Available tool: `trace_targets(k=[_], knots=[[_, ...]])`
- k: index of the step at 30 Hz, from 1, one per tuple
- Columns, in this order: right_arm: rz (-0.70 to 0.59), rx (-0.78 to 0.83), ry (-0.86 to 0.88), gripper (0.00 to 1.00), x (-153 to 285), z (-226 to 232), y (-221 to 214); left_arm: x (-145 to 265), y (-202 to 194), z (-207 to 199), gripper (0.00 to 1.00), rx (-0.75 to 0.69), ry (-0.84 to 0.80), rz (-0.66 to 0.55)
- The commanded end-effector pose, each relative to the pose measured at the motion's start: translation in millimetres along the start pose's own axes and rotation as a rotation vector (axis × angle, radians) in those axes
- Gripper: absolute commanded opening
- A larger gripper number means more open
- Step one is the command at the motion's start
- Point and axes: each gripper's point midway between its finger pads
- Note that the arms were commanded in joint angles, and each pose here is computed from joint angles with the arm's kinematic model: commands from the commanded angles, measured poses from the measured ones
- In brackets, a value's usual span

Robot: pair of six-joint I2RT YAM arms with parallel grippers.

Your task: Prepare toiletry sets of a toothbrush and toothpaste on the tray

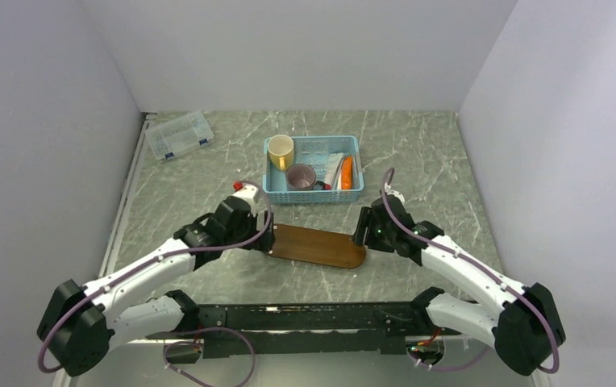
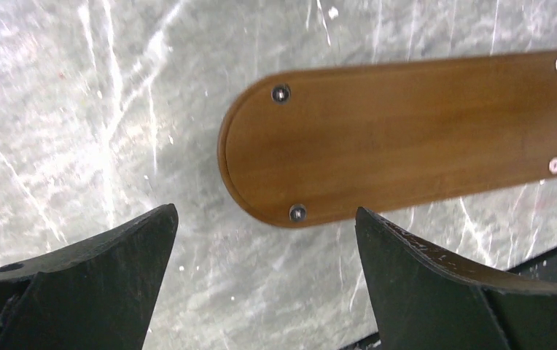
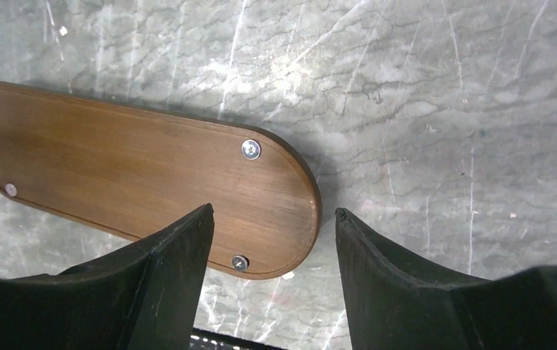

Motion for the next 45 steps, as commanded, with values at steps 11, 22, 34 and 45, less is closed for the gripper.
trace_targets(k=[11, 22, 34, 45], knots=[[0.084, -0.117, 0.061, 0.68, 5, -15, -42, -62, 36, -19, 0.99, -0.041, -0.045, -0.002], [0.150, -0.165, 0.139, 0.70, -9, 2, -61, -77, 19, -21, 0.99, -0.039, -0.075, 0.022], [0.113, -0.139, 0.104, 0.70, -17, 12, -42, -58, 3, -19, 0.99, -0.038, -0.101, 0.012], [0.101, -0.089, 0.063, 0.70, -23, 11, -34, -43, -6, -16, 0.99, -0.012, -0.112, -0.006]])
Point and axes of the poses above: each gripper's point midway between its finger pads, its own x axis back along the fingers, its own z axis along the line the jaws close on, y = z × x, and after that the axes turned 8 degrees about -x, right-handed
